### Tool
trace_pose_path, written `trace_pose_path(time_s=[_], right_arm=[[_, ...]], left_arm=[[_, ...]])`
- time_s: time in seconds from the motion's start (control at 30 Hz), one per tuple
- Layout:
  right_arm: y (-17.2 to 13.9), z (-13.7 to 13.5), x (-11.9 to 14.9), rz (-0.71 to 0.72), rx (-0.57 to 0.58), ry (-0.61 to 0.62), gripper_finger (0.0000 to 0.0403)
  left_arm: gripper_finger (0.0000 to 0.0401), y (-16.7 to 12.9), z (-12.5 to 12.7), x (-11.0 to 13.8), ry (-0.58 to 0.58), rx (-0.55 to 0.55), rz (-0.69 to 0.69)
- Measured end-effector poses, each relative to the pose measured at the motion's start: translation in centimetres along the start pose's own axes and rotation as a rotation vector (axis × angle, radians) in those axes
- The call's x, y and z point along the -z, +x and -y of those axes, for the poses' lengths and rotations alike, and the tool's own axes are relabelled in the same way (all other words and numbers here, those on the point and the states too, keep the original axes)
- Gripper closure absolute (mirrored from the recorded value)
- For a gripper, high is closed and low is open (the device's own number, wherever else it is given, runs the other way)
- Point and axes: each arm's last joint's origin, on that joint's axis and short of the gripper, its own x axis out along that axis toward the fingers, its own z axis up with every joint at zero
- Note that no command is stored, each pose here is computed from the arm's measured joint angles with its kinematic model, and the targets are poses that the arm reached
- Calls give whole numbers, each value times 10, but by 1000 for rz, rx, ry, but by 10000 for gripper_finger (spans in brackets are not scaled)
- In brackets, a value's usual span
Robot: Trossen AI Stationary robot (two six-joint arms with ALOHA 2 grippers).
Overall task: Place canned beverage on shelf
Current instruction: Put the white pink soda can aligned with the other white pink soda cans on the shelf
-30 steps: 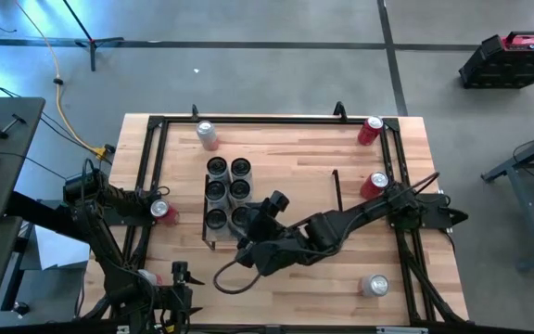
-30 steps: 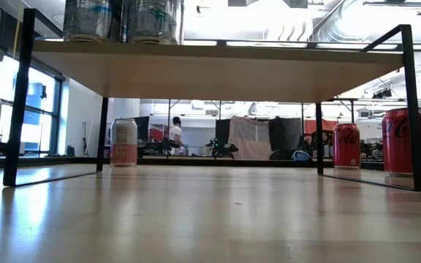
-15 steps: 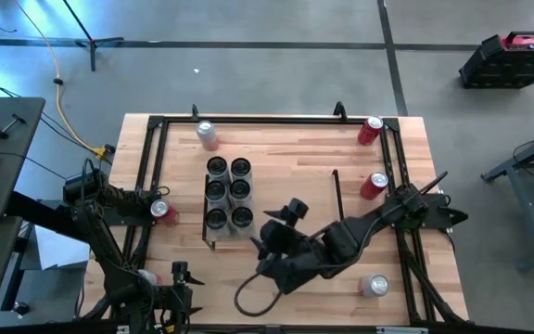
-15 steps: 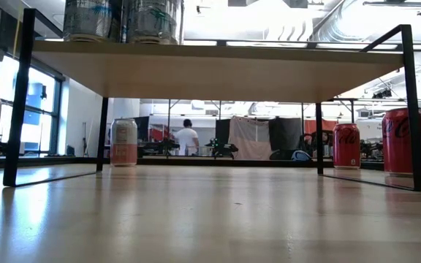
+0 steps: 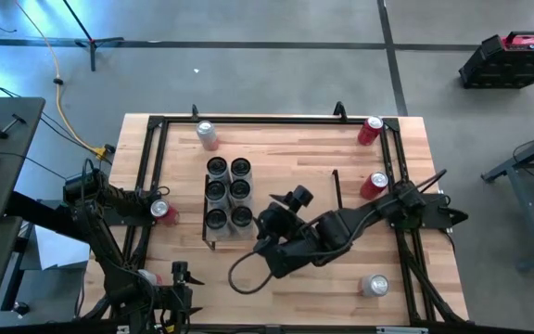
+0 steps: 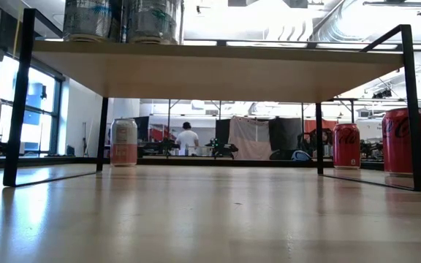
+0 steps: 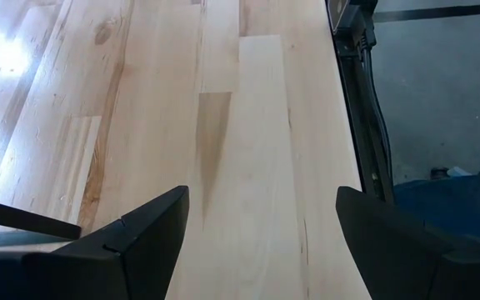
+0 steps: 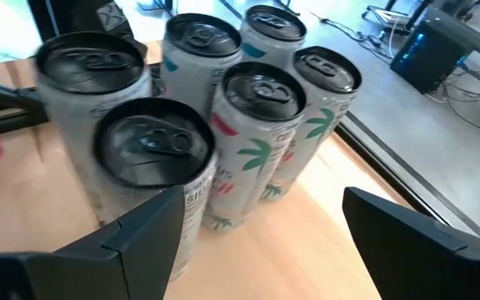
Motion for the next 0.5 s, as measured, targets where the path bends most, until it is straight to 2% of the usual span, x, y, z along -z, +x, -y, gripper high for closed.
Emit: trace_pose_path(time_s=[0.5], right_arm=[[12,6,-4,-33,-5,21,91]], left_arm=[[107,0,0,0,0,0,0]])
